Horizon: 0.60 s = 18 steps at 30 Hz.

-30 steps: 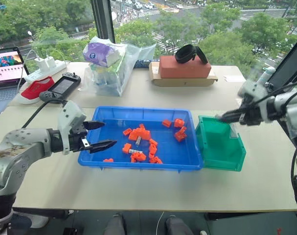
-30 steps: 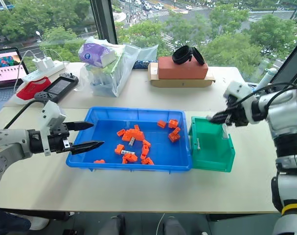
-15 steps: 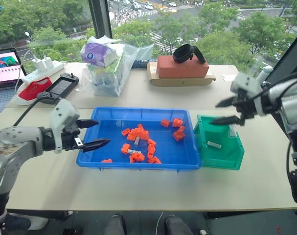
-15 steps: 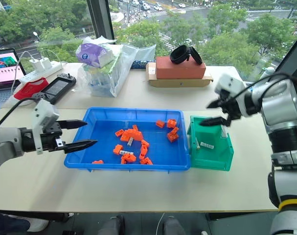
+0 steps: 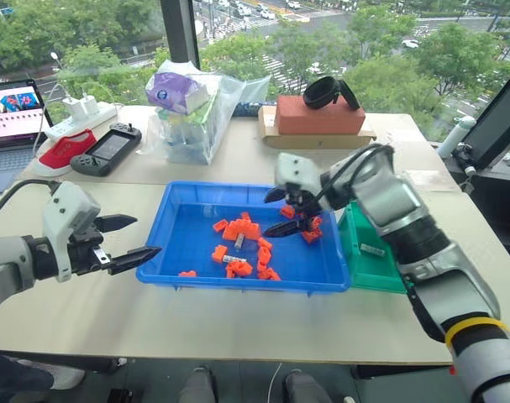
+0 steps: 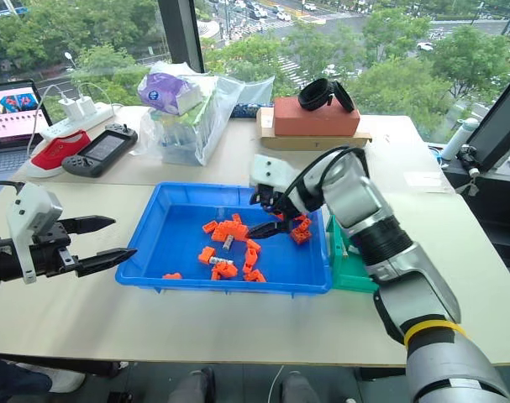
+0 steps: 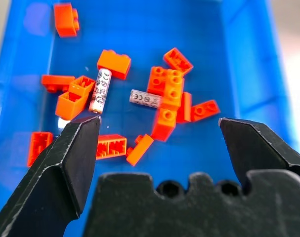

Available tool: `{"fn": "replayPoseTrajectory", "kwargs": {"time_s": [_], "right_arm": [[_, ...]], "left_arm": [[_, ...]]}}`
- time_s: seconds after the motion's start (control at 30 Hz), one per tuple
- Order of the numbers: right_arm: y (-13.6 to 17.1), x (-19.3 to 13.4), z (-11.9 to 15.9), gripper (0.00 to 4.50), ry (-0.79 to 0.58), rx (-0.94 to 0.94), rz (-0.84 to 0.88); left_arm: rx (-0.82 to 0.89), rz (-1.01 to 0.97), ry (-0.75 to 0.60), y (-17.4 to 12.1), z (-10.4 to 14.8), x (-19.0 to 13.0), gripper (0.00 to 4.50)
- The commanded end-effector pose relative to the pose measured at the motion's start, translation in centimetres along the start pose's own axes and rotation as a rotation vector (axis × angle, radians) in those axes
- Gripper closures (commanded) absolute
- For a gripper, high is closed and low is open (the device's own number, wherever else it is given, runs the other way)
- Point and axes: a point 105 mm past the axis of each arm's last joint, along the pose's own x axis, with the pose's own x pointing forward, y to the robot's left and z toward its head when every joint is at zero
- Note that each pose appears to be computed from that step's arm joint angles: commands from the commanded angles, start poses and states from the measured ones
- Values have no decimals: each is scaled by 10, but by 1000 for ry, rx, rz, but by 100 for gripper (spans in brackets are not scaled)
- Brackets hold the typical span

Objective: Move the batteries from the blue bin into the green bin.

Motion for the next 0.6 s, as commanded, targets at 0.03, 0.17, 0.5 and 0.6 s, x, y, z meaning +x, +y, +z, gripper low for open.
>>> {"fn": "replayPoseTrajectory", "kwargs": {"time_s": [0.03,0.17,0.5,0.6], "right_arm": [[-7,11,12,54,-16,-26,-35],[-2,18,18,172,-39,-14,-7],[51,47,33,172,-66,-56,165],[42,59,22,172,-22,-30,106]], "left_arm": [[28,21,-26,-5,9,-5,0],[22,39,-25,-6,9,-9,0],[22,49,-22,-3,9,-10,0],[35,65,-21,1,8,-7,0]]}}
